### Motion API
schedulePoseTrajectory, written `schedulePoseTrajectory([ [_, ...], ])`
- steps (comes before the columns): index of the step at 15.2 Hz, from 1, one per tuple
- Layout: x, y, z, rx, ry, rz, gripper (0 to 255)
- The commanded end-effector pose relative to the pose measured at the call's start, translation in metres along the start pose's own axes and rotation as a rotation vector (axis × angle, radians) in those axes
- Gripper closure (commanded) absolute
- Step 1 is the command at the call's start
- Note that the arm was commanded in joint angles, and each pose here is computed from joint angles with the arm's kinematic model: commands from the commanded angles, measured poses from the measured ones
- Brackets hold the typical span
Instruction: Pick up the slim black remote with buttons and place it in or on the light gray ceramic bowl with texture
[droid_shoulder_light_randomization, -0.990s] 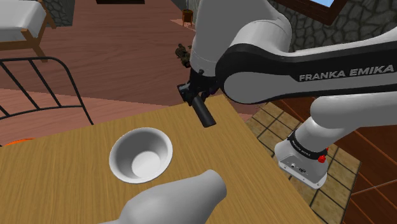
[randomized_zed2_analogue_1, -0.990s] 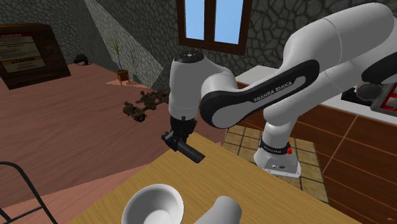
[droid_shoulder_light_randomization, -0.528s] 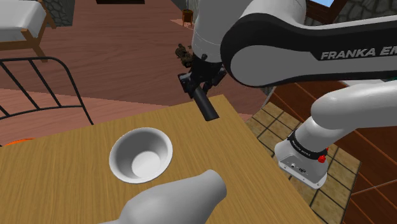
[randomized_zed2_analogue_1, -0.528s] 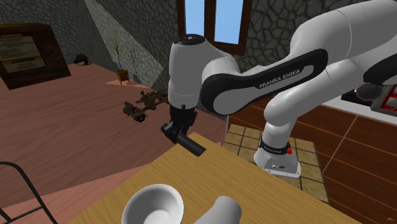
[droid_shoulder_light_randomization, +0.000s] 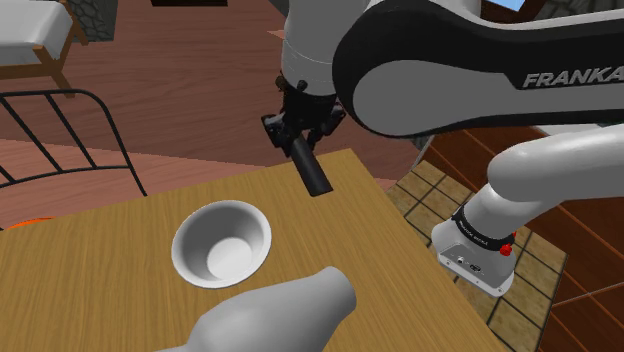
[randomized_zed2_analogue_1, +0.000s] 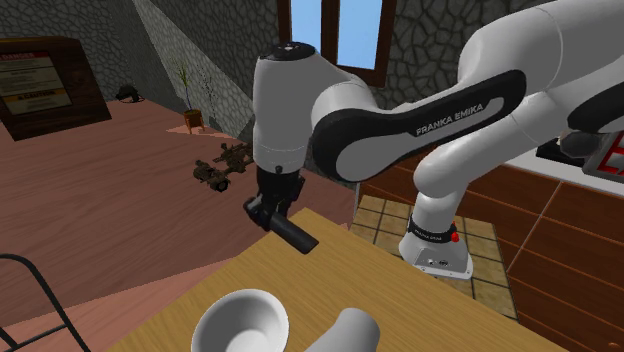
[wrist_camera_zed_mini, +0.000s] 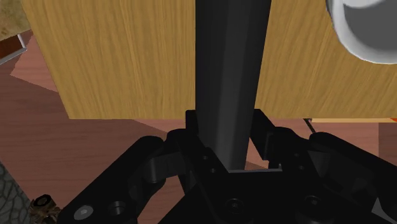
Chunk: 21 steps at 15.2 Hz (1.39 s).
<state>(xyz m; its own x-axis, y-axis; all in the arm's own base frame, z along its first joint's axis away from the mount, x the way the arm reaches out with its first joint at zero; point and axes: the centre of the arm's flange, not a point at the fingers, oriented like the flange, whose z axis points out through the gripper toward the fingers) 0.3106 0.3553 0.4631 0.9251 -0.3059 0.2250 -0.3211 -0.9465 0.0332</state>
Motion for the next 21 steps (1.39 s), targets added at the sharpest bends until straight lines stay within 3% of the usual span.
schedulePoseTrajectory([
  [1, -0.012, -0.025, -0.003, 0.001, -0.001, 0.001, 255],
  [13, -0.082, -0.171, -0.015, 0.001, -0.001, 0.001, 255],
  [21, -0.092, -0.172, 0.026, 0.001, -0.001, 0.001, 255],
])
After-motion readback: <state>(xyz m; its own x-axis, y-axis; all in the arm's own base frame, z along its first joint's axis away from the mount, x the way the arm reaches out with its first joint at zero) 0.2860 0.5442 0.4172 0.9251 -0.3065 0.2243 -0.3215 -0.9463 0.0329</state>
